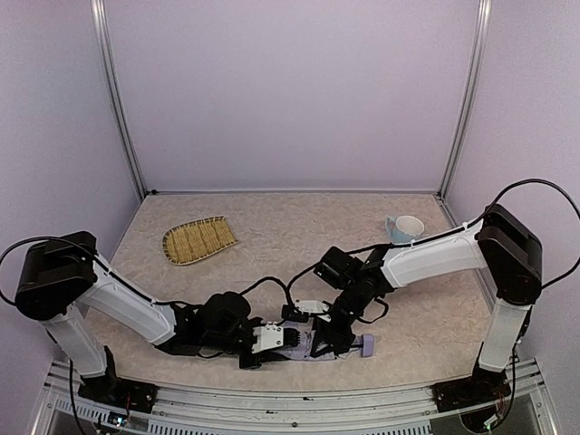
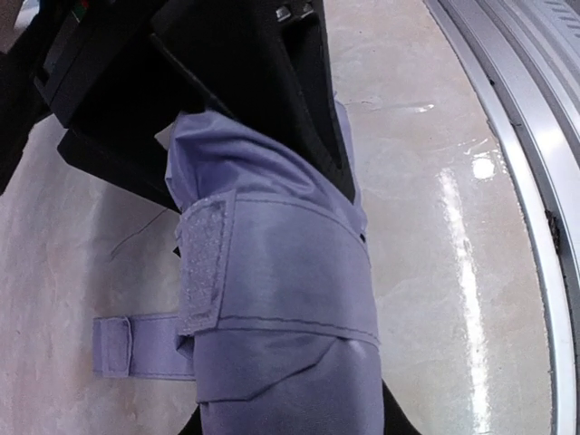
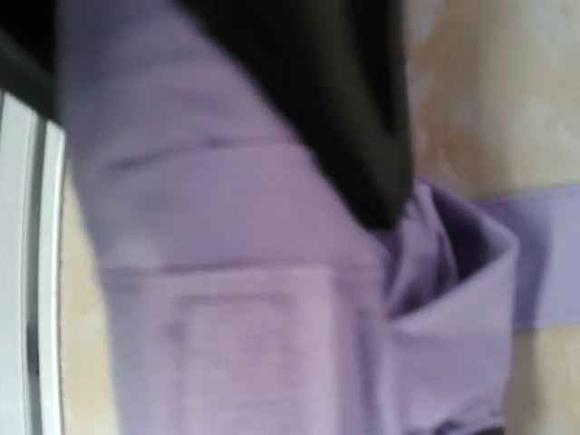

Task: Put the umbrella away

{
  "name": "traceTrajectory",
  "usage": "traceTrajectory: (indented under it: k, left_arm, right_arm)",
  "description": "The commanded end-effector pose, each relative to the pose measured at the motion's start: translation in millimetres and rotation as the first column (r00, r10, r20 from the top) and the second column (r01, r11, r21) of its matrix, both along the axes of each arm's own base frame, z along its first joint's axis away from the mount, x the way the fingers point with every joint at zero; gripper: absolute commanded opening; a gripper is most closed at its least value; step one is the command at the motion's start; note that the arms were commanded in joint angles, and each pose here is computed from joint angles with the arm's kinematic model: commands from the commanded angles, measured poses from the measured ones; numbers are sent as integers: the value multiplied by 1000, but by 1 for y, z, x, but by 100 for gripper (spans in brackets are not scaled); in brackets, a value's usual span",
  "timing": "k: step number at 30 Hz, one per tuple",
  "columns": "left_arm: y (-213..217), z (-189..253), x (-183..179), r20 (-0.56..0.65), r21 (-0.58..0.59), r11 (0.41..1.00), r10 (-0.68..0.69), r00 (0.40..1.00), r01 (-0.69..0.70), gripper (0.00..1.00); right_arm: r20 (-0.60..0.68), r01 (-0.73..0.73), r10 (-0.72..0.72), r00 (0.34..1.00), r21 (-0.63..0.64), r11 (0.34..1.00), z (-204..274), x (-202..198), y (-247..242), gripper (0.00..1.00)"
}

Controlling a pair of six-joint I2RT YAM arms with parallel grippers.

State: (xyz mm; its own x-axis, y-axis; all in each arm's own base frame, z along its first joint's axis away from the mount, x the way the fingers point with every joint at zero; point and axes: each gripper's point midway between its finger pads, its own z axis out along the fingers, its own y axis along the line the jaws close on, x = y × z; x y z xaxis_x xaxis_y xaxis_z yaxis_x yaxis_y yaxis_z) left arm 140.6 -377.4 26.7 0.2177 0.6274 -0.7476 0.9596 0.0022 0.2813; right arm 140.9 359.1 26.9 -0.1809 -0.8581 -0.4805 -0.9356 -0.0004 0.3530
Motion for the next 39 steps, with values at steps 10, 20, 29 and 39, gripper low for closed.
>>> traceTrajectory:
  k: [10,20,29,39]
  left_arm:
    - [19,-33,-12,17,172,982,-86,996,82,1]
    - [22,-32,-26,137,197,973,-151,979,122,0]
    - [21,-34,-26,146,216,969,-158,977,124,0]
    - [21,-35,-27,150,224,966,-166,975,130,0]
  right_arm:
    - [143,166,-147,979,-126,978,31,21,-42,83]
    - [259,338,-401,879,258,905,112,79,-11,99]
    - [109,407,-400,910,-48,912,23,87,6,69]
    - [-230,268,-288,929,-115,956,-12,44,29,56]
